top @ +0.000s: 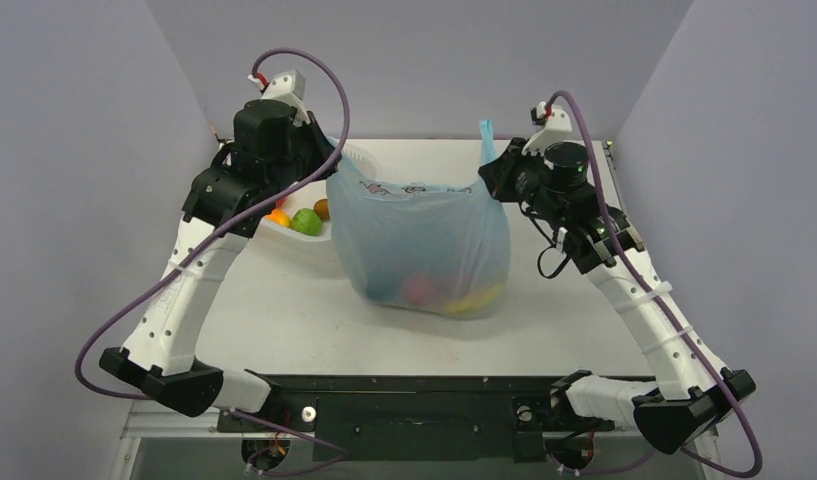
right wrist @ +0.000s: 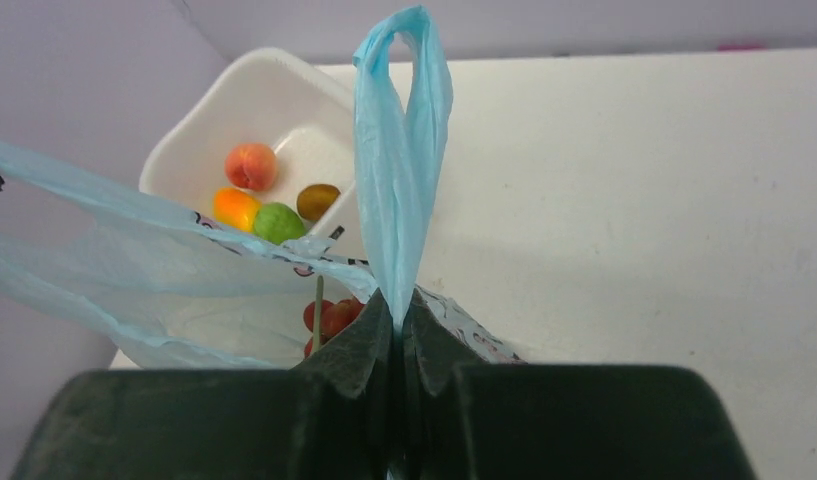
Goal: Take the fake fruits out of the plastic bag
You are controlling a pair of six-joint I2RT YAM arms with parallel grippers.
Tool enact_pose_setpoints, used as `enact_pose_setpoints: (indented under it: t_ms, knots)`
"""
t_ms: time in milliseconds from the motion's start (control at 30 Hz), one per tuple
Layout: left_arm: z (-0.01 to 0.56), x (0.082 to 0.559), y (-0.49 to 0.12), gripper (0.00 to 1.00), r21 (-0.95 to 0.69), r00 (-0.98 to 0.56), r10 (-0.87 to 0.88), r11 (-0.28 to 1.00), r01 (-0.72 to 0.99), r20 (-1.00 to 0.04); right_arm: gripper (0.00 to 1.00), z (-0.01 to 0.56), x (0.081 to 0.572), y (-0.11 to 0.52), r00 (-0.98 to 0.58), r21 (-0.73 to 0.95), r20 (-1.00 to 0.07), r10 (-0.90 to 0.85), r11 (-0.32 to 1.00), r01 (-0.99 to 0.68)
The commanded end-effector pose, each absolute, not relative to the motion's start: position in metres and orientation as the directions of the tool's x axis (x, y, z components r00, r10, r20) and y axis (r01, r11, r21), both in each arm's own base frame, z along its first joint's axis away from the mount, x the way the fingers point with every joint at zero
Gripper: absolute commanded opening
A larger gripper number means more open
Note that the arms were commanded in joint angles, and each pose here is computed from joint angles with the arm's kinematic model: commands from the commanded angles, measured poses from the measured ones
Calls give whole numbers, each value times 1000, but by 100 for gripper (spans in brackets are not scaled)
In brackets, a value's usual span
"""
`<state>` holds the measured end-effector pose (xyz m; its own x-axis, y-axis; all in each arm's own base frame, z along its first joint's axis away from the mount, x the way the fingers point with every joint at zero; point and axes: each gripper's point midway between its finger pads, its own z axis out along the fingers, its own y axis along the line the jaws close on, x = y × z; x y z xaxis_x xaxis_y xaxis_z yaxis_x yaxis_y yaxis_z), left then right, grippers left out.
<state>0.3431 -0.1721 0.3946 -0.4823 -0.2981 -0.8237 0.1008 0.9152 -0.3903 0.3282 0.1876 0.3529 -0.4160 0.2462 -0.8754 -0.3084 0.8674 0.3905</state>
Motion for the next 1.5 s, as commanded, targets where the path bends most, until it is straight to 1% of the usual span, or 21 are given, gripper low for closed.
enact_pose_setpoints:
  t_ms: [0,67,133,233,267,400,433,467,500,600,700,733,833,933,1000,1033,1067,1100,1133,1267,1467]
  knots:
    - [466,322,-202,0,-538,-387,-406,769,344,-828,0,416,328,181,-281,370,-919,278,855,-365]
    - [460,309,-211,0,-585,-399,-441,702,405,-804,0,415,318,178,-259,365,-924,281,849,-383]
    - [447,297,-213,0,-636,-409,-490,645,424,-770,0,397,310,171,-265,363,-923,278,858,-364]
    - [413,283,-214,0,-704,-479,-523,598,383,-705,0,354,293,163,-338,415,-890,308,853,-316]
    - [393,277,-214,0,-714,-514,-510,600,362,-690,0,326,288,164,-391,424,-872,295,853,-302]
    - [331,244,-218,0,-764,-640,-474,570,301,-605,0,266,254,155,-501,465,-813,297,849,-252]
    - [310,238,-217,0,-775,-670,-470,576,259,-574,2,265,244,150,-496,467,-815,301,847,-253]
    - [310,229,-214,0,-781,-669,-476,566,265,-571,4,249,239,146,-513,457,-808,288,857,-238]
    - [295,224,-212,0,-787,-691,-471,571,235,-548,7,247,231,140,-506,451,-814,286,860,-239]
    - [284,212,-204,0,-787,-693,-477,578,216,-540,10,212,222,125,-525,427,-802,285,888,-170]
    - [265,204,-202,0,-795,-715,-475,577,186,-512,15,195,217,119,-537,438,-784,311,890,-124]
    - [264,202,-203,0,-803,-722,-477,567,182,-501,20,190,215,115,-542,444,-773,328,891,-94]
    - [250,193,-204,0,-815,-741,-472,553,173,-478,29,181,209,107,-545,457,-754,366,889,-35]
    - [236,186,-202,0,-811,-758,-457,563,158,-465,46,187,198,106,-527,504,-745,408,863,-43]
    - [230,182,-201,0,-808,-766,-448,569,154,-461,52,194,190,104,-531,499,-749,395,864,-61]
    - [230,180,-201,0,-809,-767,-446,567,157,-462,53,210,188,103,-514,489,-769,380,868,-90]
    - [226,177,-200,0,-809,-774,-440,568,151,-454,54,208,185,100,-542,460,-764,350,885,-77]
    - [226,175,-200,0,-811,-778,-438,565,153,-451,55,231,185,96,-513,443,-789,338,892,-95]
    - [222,173,-200,0,-812,-783,-436,564,146,-444,55,232,183,94,-535,418,-785,313,905,-83]
    - [216,168,-200,0,-825,-789,-443,548,137,-425,59,303,182,99,-463,418,-835,298,891,-179]
    - [206,172,-198,0,-812,-787,-444,571,120,-428,62,360,189,140,-436,430,-862,257,827,-362]
